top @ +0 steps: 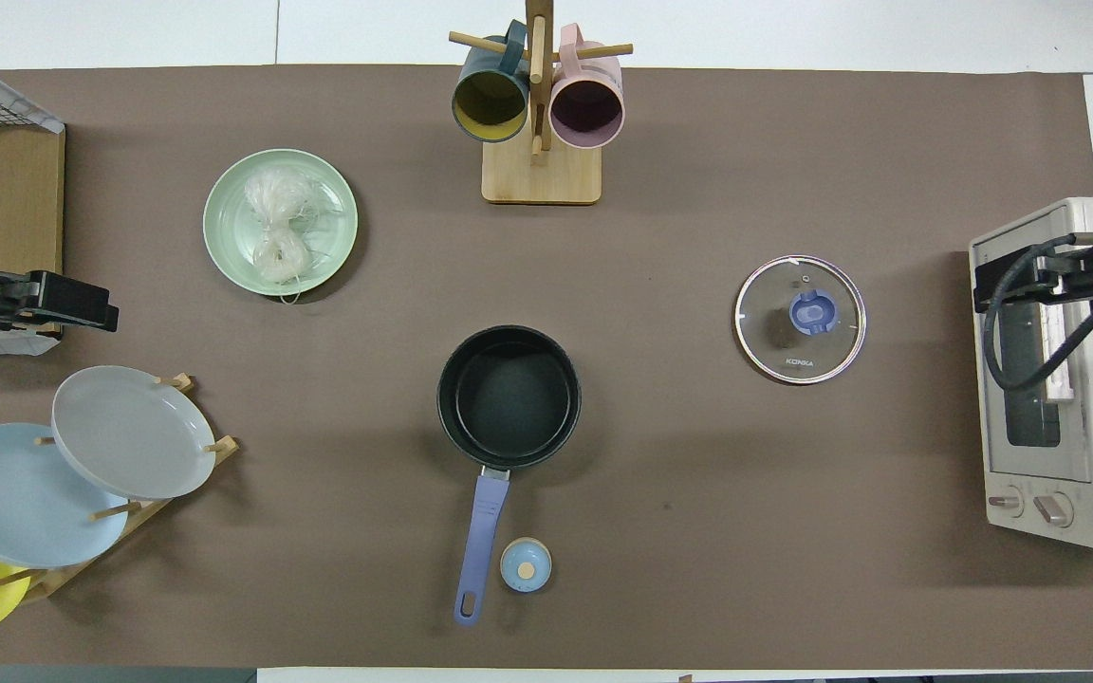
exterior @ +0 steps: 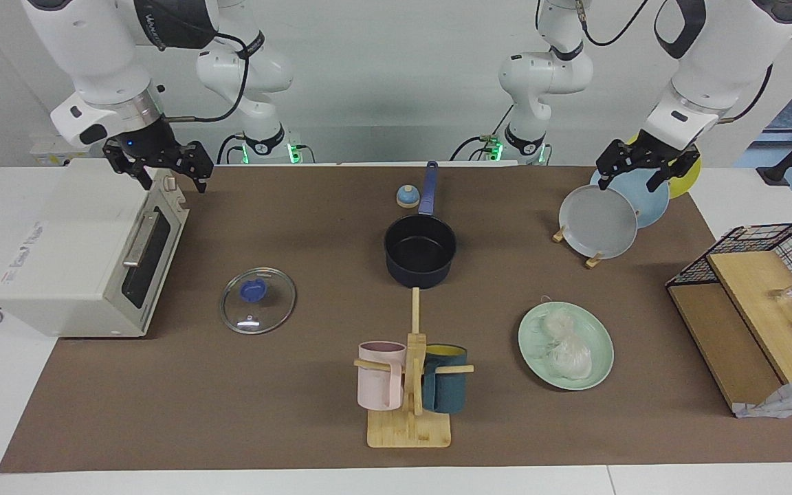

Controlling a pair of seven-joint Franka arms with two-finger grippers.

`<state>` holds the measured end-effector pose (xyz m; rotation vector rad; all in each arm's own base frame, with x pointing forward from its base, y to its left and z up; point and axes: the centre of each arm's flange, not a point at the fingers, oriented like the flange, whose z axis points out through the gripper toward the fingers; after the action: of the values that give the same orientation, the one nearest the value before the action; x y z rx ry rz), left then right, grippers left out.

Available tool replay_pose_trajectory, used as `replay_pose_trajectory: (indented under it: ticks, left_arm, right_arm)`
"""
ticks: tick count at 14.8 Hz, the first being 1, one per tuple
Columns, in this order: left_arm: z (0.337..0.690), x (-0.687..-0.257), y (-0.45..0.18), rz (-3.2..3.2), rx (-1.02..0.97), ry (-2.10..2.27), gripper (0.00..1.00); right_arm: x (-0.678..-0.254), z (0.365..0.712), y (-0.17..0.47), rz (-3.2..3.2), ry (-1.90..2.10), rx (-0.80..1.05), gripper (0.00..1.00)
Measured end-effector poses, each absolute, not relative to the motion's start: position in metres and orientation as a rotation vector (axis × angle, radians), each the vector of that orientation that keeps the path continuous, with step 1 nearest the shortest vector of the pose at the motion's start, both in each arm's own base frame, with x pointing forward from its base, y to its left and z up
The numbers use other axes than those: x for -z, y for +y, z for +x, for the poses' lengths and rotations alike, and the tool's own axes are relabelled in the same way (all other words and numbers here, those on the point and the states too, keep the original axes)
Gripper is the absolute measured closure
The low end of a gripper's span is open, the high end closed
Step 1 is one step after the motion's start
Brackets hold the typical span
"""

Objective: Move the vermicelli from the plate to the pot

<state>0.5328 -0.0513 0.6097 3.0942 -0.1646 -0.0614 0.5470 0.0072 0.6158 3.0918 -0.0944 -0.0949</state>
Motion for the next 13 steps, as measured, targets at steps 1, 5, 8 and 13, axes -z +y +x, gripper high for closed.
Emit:
replay_pose_trajectory:
  ticks: [1,5,8,13]
  left_arm:
    - [0.533,-0.610,-0.051,3.094,0.060,-0.165,0.00]
    - [0.537,-0.606,-0.058,3.094,0.051,-0.181,0.00]
    - [0.543,-0.597,-0.061,3.093,0.052,-0.189,0.00]
    - [0.546,-0.594,-0.062,3.093,0.053,-0.190,0.00]
  right_arm:
    - [-0.616,0.547,0.008,3.092,-0.094,0.095,0.00]
    - [-0.616,0.548,0.009,3.092,-0.088,0.086,0.00]
    - [-0.615,0.551,0.010,3.094,-0.087,0.071,0.00]
    - [-0.588,0.576,0.023,3.140,-0.061,0.022,0.00]
